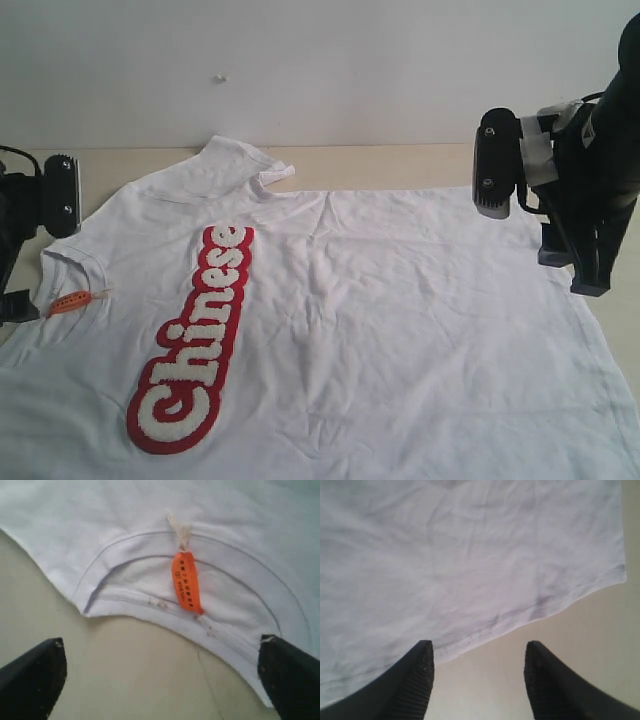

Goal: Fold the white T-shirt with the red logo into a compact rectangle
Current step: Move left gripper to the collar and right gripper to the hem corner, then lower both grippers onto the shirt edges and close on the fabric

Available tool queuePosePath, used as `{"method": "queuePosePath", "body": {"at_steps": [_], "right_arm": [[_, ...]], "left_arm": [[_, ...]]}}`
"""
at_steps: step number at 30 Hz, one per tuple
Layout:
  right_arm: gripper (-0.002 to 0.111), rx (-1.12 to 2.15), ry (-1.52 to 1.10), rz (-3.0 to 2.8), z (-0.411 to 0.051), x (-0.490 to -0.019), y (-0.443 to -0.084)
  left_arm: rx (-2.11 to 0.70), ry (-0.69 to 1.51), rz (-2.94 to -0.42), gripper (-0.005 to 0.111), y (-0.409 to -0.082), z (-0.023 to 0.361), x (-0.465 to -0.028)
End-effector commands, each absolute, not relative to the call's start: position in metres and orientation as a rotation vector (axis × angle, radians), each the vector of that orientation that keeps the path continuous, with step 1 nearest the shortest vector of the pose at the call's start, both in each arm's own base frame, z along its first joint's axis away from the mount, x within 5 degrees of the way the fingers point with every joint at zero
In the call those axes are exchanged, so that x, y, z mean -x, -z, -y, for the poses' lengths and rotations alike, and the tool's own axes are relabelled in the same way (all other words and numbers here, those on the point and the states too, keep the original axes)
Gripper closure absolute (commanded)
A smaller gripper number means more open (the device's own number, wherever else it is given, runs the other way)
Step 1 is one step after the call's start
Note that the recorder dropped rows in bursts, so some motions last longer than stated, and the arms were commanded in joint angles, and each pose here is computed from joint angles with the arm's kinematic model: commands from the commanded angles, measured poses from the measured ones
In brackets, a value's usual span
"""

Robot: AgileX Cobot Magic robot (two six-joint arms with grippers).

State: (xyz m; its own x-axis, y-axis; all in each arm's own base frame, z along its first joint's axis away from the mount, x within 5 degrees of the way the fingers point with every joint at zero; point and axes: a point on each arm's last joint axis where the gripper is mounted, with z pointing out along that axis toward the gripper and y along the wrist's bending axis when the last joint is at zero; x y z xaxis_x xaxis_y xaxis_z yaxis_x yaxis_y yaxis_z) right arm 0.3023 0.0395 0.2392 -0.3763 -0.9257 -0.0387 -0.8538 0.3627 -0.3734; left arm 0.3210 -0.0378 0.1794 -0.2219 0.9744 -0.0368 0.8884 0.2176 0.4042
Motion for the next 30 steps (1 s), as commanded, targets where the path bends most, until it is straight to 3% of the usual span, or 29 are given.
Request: {"method": "queuePosePath", "body": {"at_steps": [1,3,7,14,30], "right_arm": [[0.054,1.586,0.402,-2.371,-0.041,-0.302,-0.239],[0.054,1.591,0.385,-2.371,-0.042,-0.301,-0.239],[0.054,1.621,0.394,-2.354,-0.042,-0.301,-0.239],[0.054,1.62,0.383,-2.351,-0.043,-0.302,-0.238],[0.054,1.65,0.311,-2.324,-0.049,-0.308,-0.227]], "left_arm": [[-1.77,-0.261,-2.333,0.001,-0.208,0.042,-0.326],[-1.868,-0.162,-2.375,0.001,-0.215,0.044,-0.338],[-2.191,-0.15,-2.181,0.001,-0.191,0.04,-0.34],[-2.163,-0.213,-2.141,0.001,-0.154,0.021,-0.346],[-2.126,-0.223,-2.139,0.001,-0.119,0.017,-0.358]]}}
